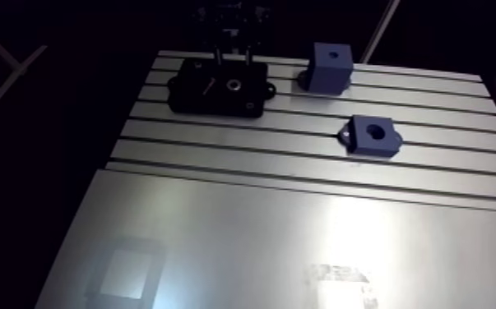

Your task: Pick up the bearing and press it into the housing until flush.

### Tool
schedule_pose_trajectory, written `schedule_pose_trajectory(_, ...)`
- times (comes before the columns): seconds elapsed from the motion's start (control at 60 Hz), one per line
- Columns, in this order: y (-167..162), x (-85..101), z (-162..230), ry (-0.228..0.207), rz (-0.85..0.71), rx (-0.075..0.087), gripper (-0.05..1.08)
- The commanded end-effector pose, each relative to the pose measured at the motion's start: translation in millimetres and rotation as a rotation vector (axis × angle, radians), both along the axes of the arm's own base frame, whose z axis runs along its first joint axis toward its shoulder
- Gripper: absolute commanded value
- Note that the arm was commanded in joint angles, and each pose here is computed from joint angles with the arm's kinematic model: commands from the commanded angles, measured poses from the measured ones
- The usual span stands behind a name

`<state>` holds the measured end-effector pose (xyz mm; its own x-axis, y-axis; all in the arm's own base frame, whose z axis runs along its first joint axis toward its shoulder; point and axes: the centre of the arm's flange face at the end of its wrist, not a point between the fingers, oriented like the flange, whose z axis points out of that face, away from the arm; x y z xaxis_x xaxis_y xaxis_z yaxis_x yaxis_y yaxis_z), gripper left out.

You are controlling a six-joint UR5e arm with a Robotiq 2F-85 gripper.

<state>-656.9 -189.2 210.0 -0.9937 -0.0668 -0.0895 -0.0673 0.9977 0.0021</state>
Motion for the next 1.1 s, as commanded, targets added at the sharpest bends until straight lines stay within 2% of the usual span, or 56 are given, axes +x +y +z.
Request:
schedule_pose_trajectory(0.017,0,2.6,-7,-0.01,0.0,0.001,0.39)
schedule_pose_trajectory(0.283,-4,5.6,-12,-0.011,0.007,0.003,0.39)
schedule_pose_trajectory(1.1,-3,13.4,-37,-0.049,0.01,0.007,0.39)
